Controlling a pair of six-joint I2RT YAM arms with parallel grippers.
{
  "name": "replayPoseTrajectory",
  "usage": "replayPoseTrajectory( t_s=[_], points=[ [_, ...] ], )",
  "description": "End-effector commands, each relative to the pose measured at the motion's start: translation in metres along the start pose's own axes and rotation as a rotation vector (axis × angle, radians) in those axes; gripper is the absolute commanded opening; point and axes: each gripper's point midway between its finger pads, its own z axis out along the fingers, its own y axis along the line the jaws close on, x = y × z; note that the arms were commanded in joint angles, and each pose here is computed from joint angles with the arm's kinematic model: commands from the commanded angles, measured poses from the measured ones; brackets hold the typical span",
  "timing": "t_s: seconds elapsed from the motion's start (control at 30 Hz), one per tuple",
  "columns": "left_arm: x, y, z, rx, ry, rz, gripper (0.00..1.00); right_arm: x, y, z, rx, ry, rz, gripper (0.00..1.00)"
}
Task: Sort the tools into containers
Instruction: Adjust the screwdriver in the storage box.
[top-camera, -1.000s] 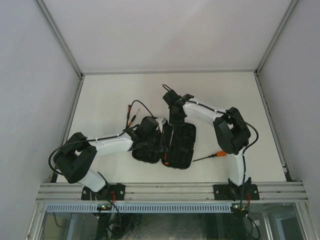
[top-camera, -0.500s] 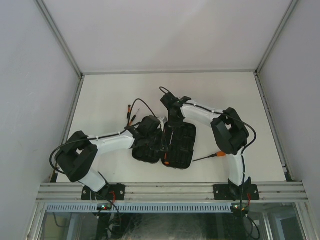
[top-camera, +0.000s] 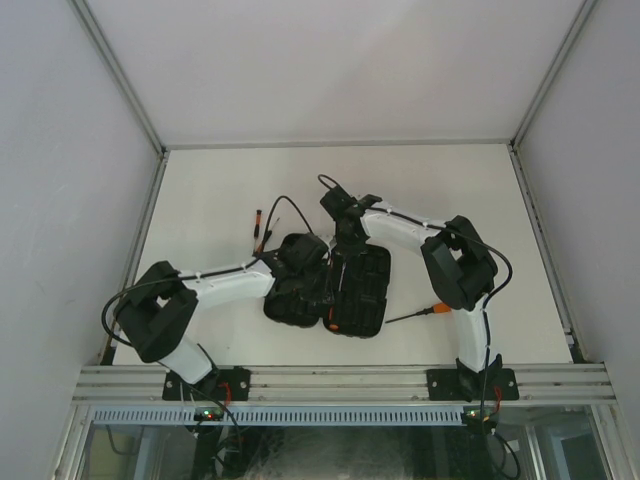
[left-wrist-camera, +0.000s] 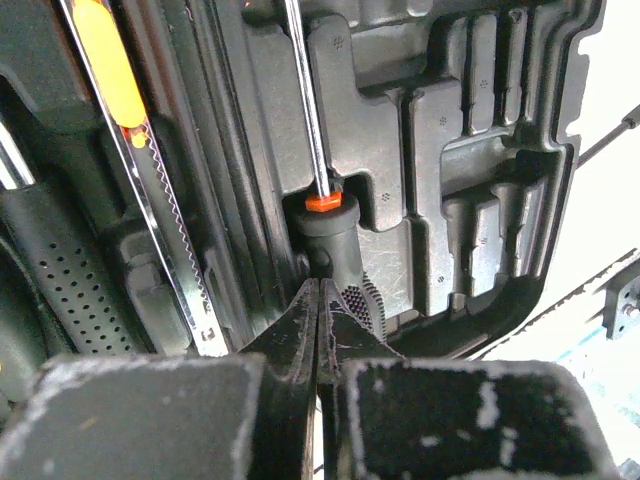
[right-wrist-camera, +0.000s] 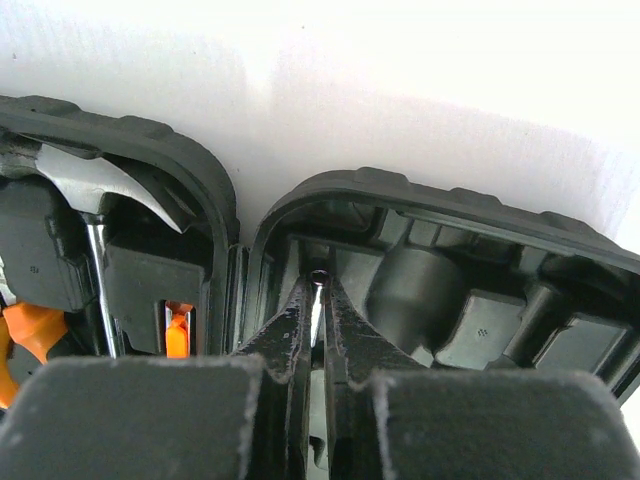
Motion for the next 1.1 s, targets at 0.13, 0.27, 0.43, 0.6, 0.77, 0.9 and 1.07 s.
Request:
replayPoseTrajectory(
  t_s=[0.13, 0.27, 0.43, 0.6, 0.77, 0.9, 1.07],
  points=[
    [0.028, 0.067, -0.017, -0.278, 0.074, 0.074, 0.00, 0.065, -0.016, 0.035, 0.006, 0.201, -0.028, 0.00],
    [-0.018, 0.040, -0.036, -0.177, -0.050, 0.078, 0.02, 0.007, 0.010, 0.000, -0.170, 0.059, -0.031, 0.00],
    [-0.066, 0.019, -0.067, -0.081, -0.184, 0.057, 0.19, -0.045, 0.022, -0.044, -0.281, -0.110, -0.028, 0.11],
    [-0.087, 0.003, -0.094, 0.004, -0.272, 0.056, 0.33, -0.059, 0.002, -0.075, -0.263, -0.211, -0.002, 0.26],
    [-0.093, 0.018, -0.105, 0.008, -0.316, -0.007, 0.34, -0.034, -0.045, -0.083, -0.070, -0.247, 0.037, 0.37],
    [-0.097, 0.042, -0.108, -0.012, -0.332, -0.068, 0.35, -0.001, -0.062, -0.080, -0.019, -0.242, 0.089, 0.52],
    [-0.106, 0.058, -0.119, -0.060, -0.354, -0.100, 0.38, 0.032, -0.063, -0.078, -0.024, -0.226, 0.125, 0.58]
  ],
)
